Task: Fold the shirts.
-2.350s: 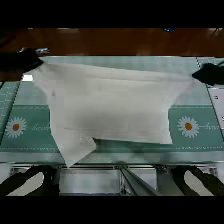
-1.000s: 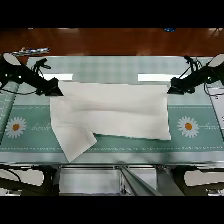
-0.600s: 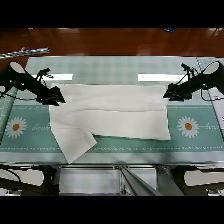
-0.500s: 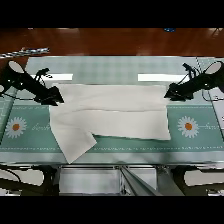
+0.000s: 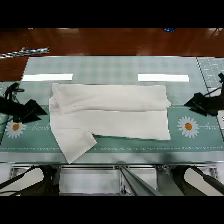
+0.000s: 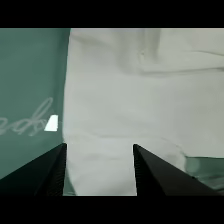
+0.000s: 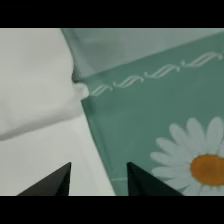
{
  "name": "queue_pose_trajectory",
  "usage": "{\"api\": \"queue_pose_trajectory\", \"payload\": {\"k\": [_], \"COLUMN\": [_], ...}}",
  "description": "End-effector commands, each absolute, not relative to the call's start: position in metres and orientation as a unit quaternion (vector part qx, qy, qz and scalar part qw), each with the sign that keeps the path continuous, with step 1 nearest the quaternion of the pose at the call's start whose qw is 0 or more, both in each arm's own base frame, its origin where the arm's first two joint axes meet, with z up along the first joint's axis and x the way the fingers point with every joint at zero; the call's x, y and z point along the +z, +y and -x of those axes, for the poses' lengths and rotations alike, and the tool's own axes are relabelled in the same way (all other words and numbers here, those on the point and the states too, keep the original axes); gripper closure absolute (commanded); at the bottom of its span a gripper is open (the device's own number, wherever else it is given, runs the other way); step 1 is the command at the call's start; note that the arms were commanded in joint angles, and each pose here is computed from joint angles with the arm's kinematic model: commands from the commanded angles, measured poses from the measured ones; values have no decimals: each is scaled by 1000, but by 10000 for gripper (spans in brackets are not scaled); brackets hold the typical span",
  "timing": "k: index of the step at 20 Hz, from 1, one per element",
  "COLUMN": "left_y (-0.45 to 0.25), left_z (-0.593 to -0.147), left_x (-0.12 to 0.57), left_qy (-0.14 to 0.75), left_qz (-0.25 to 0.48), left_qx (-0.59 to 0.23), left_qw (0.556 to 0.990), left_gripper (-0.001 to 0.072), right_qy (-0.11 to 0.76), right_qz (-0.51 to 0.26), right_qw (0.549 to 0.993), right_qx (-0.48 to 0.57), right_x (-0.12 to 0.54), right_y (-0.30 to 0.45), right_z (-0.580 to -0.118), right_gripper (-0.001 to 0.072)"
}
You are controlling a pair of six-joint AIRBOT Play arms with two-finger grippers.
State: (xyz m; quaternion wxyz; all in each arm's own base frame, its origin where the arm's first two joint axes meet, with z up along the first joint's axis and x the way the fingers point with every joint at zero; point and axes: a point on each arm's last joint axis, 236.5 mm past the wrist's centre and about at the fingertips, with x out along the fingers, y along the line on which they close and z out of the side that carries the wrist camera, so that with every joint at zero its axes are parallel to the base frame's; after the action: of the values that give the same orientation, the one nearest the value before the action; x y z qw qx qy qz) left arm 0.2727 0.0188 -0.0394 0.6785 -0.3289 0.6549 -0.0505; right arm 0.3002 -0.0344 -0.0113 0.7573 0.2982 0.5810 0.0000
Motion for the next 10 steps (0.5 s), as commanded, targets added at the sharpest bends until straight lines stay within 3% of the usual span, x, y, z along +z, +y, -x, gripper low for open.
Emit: {"api": "queue_pose_trajectory", "payload": {"k": [1,4,10], "left_y": [0,10,-6], "left_z": [-255,-210,-182], "left_x": [-35,-65,-84], "left_qy": [556,605,654], "left_qz": [428,398,375], "left_qx": [-62,-7,-13], "left_qw": [710,690,657], "left_gripper": [199,199,199], "right_qy": [520,524,530], "right_qz": [-350,-345,-338], "right_qw": [778,776,772], "right_qx": [42,72,90], "right_x": [-10,-11,-7], "right_y": [18,48,58], "right_z": [-267,-238,-227], "right_gripper": [303,303,303]}}
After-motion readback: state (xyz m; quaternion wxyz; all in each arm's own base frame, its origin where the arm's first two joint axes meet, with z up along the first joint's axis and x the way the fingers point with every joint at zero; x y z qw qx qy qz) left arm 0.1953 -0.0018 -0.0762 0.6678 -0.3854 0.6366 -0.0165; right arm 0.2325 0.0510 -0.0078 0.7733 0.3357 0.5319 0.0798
